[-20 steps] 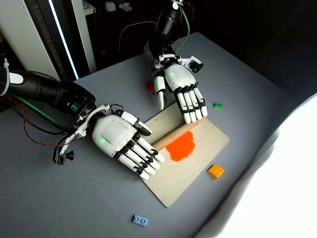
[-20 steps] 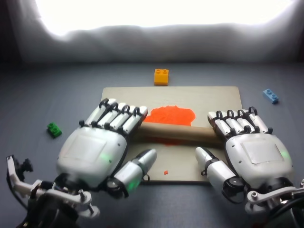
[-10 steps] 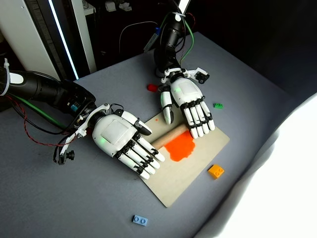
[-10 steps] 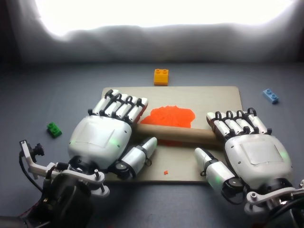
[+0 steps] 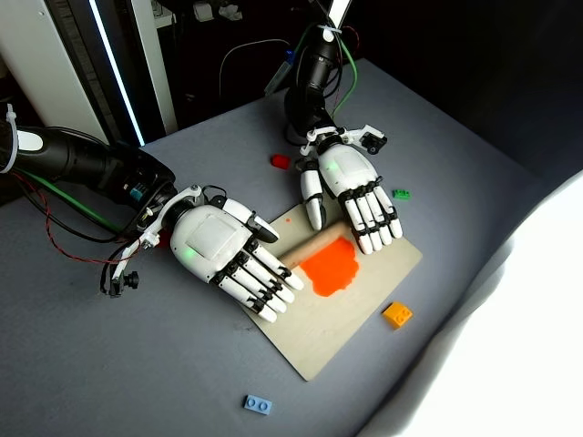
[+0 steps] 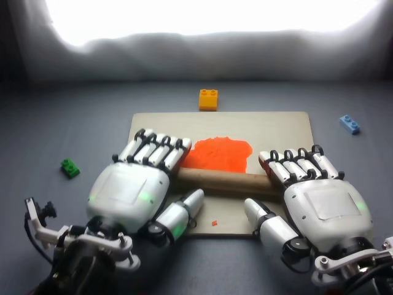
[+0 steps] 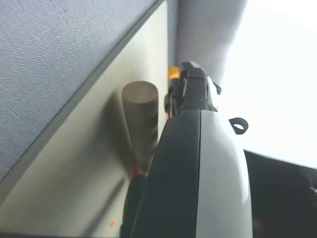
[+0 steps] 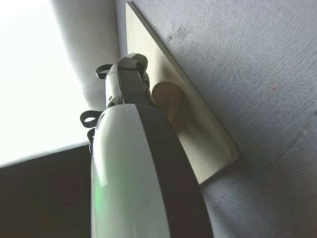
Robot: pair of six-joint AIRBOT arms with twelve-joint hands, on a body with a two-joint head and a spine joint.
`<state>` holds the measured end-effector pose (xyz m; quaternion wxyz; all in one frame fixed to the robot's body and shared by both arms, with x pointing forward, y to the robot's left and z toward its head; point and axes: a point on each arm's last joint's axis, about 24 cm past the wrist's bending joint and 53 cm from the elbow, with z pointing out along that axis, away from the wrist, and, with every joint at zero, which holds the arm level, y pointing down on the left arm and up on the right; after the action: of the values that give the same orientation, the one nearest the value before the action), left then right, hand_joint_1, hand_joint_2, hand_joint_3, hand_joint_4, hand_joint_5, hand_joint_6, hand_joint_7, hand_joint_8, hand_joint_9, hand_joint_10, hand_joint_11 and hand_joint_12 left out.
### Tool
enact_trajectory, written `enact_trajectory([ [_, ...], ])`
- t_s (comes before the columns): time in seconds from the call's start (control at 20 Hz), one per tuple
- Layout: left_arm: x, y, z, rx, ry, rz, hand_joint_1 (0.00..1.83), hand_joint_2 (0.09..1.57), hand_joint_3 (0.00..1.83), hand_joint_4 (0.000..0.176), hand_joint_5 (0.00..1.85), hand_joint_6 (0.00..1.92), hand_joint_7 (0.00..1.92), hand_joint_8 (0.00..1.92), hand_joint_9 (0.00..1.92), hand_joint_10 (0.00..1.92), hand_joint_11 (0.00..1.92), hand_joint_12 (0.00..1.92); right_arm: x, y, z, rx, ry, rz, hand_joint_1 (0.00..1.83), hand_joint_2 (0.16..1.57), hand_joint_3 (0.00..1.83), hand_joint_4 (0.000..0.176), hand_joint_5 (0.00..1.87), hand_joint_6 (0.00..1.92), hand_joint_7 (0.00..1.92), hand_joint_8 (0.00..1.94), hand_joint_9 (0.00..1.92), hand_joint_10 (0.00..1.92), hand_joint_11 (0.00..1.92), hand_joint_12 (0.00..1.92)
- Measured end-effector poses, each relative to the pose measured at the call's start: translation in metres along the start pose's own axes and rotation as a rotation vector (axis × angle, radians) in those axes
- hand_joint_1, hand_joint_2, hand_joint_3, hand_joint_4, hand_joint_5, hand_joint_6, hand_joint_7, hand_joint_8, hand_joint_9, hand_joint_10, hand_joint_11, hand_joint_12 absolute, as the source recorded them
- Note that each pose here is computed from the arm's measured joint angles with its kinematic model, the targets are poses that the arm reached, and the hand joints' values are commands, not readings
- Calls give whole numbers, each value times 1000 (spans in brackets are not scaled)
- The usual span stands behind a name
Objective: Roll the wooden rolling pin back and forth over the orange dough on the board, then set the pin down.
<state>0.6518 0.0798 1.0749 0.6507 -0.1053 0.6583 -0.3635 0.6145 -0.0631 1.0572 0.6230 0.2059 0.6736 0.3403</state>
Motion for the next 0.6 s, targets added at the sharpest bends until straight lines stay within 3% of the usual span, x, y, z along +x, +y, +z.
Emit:
enact_trajectory([
  [0.05, 1, 1, -4, -4, 6, -4, 0, 1477, 0, 0, 174, 4, 250, 3, 183, 4, 0, 309, 0, 1, 0, -2, 0, 0, 0, 1367, 0, 0, 264, 13, 329, 9, 245, 10, 0, 625],
  [0.3, 2, 2, -15, -10, 7, -9, 0, 1484, 2, 0, 174, 6, 246, 3, 182, 2, 0, 272, 0, 1, -2, -5, 3, -1, 0, 1367, 0, 0, 239, 0, 305, 2, 228, 0, 0, 500],
  [0.6, 4, 0, -25, -11, 22, -20, 0, 1478, 0, 0, 178, 4, 252, 2, 185, 2, 0, 317, 0, 1, -2, -6, 4, -2, 0, 1368, 0, 0, 250, 4, 313, 3, 238, 4, 0, 543],
])
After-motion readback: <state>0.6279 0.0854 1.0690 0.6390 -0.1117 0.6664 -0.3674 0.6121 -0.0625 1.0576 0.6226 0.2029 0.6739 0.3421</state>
